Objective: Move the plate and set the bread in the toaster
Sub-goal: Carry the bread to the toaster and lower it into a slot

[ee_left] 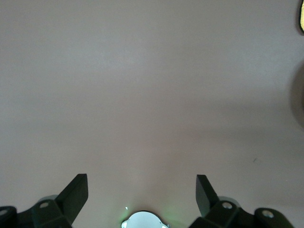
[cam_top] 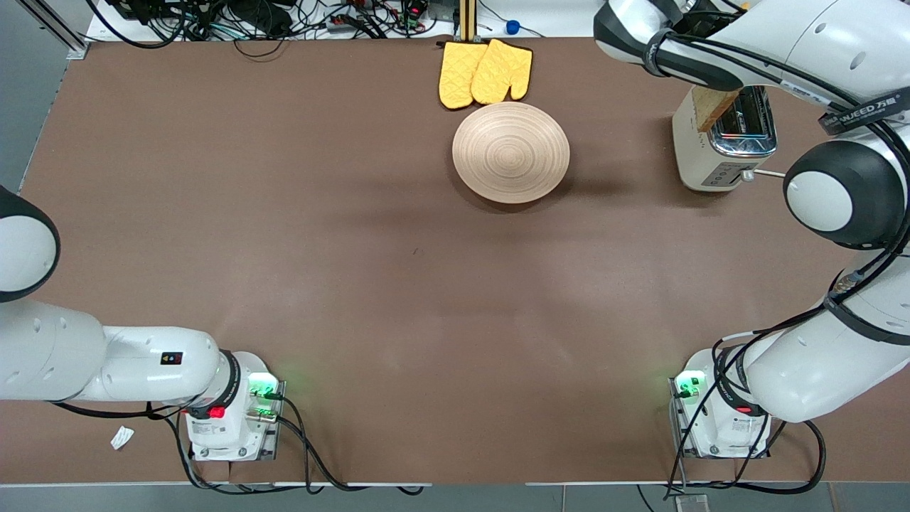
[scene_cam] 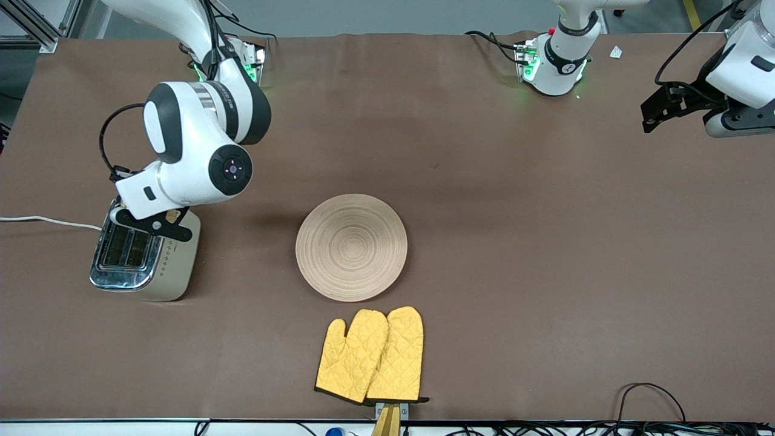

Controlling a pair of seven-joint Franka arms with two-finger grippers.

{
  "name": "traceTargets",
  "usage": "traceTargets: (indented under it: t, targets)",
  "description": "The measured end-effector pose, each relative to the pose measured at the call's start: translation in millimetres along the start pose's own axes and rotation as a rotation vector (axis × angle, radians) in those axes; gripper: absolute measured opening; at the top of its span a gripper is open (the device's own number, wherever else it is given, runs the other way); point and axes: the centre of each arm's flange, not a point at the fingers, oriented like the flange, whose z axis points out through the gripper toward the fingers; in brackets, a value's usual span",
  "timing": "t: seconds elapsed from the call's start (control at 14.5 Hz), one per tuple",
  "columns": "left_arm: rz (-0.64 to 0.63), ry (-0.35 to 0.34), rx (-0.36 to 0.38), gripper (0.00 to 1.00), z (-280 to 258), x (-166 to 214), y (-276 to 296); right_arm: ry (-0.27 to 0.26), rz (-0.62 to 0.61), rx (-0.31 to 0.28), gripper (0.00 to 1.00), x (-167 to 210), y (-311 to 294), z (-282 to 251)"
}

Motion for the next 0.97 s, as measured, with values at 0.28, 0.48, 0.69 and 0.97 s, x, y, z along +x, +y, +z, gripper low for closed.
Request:
traceTargets:
  t: [0.28,0.48,0.69,0.97]
  targets:
    - [0.006,-0.012,-0.014,1.00,3.3,2.9,-18.9,0.013,0.009,-0.120,0.05,17.7,-4.1,28.2]
    - [0.026,-0.015,-0.025,1.00,4.8,5.7,-44.8,0.004,0.026,-0.123,0.05,36.7,4.0,55.9]
    - [0.040,-0.015,-0.029,1.00,4.9,6.1,-54.4,-0.004,0.027,-0.114,0.05,44.6,6.5,74.4]
    - [0.087,-0.015,-0.038,1.00,4.0,3.7,-29.5,0.005,0.007,-0.113,0.05,44.9,-5.0,77.1]
